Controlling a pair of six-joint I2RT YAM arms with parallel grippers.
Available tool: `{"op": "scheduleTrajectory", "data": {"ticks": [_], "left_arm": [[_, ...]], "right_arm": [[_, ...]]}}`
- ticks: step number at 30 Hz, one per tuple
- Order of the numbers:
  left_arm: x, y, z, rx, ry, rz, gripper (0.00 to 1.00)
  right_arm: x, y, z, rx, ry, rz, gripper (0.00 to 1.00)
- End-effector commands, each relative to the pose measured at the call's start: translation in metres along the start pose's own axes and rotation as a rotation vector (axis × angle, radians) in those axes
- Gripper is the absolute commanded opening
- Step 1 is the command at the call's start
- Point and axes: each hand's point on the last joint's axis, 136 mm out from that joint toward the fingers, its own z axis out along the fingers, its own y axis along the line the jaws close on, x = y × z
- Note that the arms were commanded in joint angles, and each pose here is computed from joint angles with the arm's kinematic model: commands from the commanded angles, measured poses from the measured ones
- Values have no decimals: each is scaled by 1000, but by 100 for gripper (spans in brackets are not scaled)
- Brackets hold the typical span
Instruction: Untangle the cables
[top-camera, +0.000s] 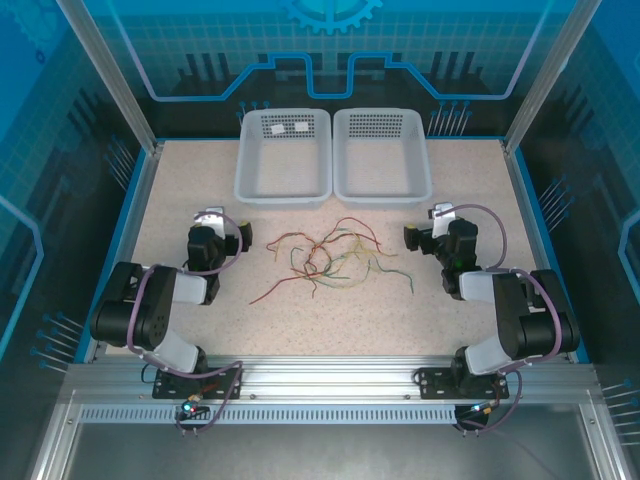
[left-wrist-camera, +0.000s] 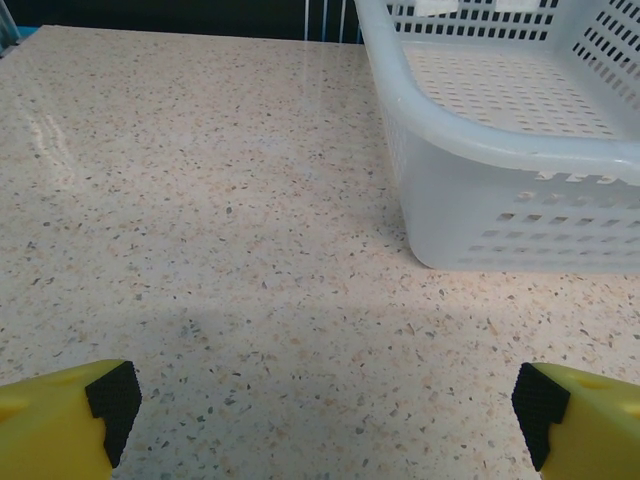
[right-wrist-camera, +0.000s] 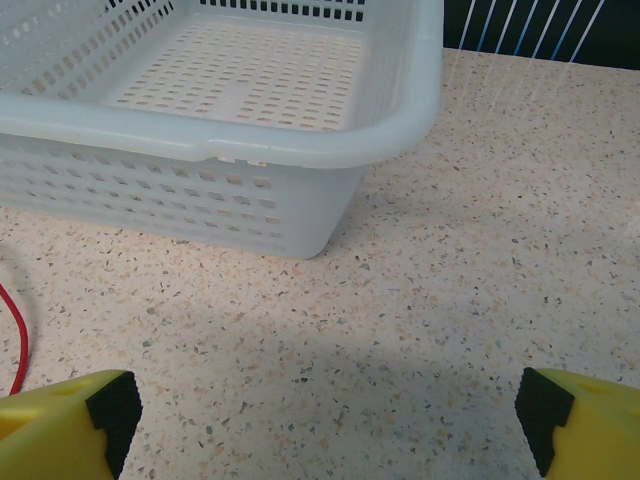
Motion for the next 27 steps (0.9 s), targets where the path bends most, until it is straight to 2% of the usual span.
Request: {"op": "scheduleTrajectory", "data": {"ticks": [1, 3, 4, 6, 7, 8, 9, 10, 11, 12, 13, 16, 19, 23, 27], "left_arm": [[-13, 0, 1, 27, -23, 2, 99], [-21, 0, -6, -1, -63, 21, 99], [-36, -3, -19, -47, -100, 56, 99], [-68, -13, -46, -101, -128, 80, 99], [-87, -23, -60, -63, -124, 24, 99], [-97, -33, -70, -6, -89, -37, 97], [-111, -48, -79, 71, -52, -90, 88], [-114, -66, -85, 136, 30, -122, 78], [-115, -79, -89, 169, 103, -136, 67], [-110, -96, -91, 199, 184, -125, 55], [-101, -107, -90, 205, 274, -116, 51], [-71, -125, -86, 215, 551, -171, 53], [-49, -139, -83, 251, 729, -174, 57], [-33, -137, -78, 255, 831, -126, 57], [-12, -131, -67, 263, 855, -54, 59]], "right_arm": [[-7, -2, 3, -7, -15, 9, 100], [-16, -9, -5, 48, -18, 15, 100], [-30, -16, -18, 92, 20, 34, 100], [-64, -31, -46, 167, 41, 211, 100], [-80, -39, -61, 209, 48, 348, 100], [-85, -36, -71, 189, 82, 430, 100], [-99, -11, -73, 28, 75, 433, 99], [-110, 26, -76, -167, 62, 390, 94], [-115, 53, -79, -271, 60, 341, 88], [-116, 79, -81, -307, 67, 273, 88], [-113, 99, -81, -292, 78, 192, 88], [-112, 130, -72, -211, 69, 29, 89], [-114, 134, -57, -149, 71, 47, 90], [-123, 129, -51, -95, 24, 75, 91], [-133, 117, -61, -61, -80, 129, 94]]}}
